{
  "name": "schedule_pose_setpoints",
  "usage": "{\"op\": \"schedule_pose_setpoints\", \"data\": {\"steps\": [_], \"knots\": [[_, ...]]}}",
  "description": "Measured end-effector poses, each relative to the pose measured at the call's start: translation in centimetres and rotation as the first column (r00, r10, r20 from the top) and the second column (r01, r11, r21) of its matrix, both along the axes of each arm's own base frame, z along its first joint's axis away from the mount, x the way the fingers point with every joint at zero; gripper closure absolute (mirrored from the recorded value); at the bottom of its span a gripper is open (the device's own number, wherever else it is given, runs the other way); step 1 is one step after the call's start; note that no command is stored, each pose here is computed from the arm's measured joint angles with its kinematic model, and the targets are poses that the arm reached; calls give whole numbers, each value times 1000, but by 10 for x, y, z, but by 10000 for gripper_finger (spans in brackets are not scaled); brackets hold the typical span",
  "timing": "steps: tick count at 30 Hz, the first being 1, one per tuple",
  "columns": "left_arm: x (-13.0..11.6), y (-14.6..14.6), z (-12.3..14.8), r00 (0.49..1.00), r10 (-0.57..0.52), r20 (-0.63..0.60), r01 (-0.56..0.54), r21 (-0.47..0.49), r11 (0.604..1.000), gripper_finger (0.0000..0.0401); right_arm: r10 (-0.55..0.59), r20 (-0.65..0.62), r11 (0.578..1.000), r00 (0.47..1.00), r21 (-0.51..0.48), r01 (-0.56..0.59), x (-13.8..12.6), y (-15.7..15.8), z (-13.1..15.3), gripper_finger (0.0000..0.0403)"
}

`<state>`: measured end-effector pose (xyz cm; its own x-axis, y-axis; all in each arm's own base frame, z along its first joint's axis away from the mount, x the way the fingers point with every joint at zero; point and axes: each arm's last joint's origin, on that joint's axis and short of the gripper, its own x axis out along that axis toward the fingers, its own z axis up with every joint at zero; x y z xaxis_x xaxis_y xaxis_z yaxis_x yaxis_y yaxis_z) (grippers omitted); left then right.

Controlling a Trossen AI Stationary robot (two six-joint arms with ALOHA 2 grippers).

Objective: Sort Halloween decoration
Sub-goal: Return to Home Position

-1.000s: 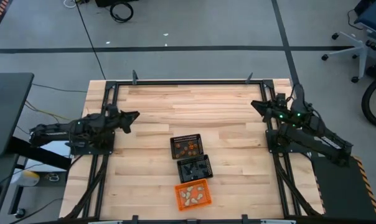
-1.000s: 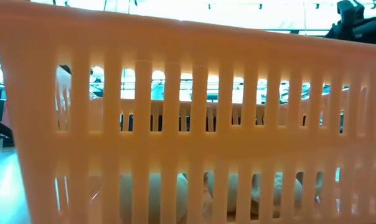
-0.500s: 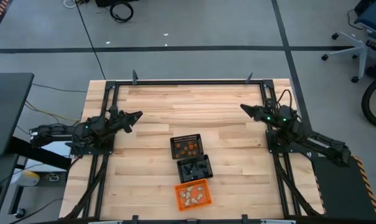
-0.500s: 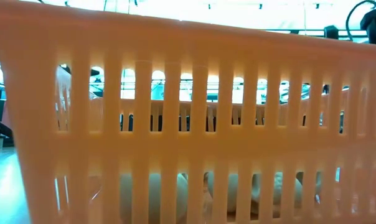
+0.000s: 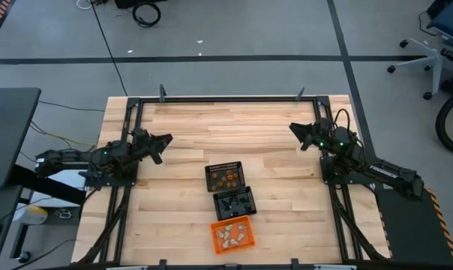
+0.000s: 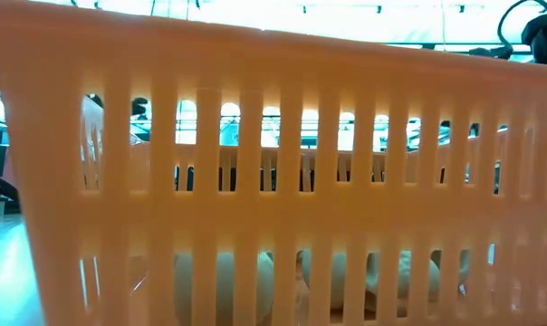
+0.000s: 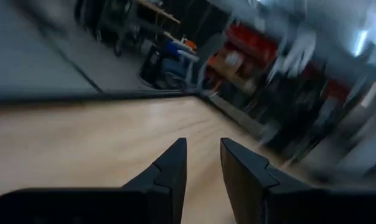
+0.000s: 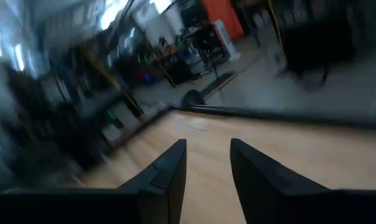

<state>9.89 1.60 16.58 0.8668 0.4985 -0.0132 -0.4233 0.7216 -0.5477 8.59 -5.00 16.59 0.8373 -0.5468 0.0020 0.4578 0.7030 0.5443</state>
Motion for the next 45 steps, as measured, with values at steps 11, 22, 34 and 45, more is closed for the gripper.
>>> {"op": "schedule_pose_setpoints", "data": {"steps": [11, 22, 34, 45], "knots": [[2, 0, -3, 911, 122, -395, 163, 616, 771, 298, -96, -342, 847, 935, -521, -104, 0, 0, 0, 275], [2, 0, -3, 910, 123, -396, 165, 618, 769, 298, -95, -342, 847, 935, -521, -105, 0, 0, 0, 275], [2, 0, -3, 910, 123, -396, 165, 618, 769, 298, -95, -342, 847, 935, -521, -105, 0, 0, 0, 275], [2, 0, -3, 910, 123, -397, 165, 618, 769, 298, -95, -342, 847, 935, -521, -105, 0, 0, 0, 275]]}}
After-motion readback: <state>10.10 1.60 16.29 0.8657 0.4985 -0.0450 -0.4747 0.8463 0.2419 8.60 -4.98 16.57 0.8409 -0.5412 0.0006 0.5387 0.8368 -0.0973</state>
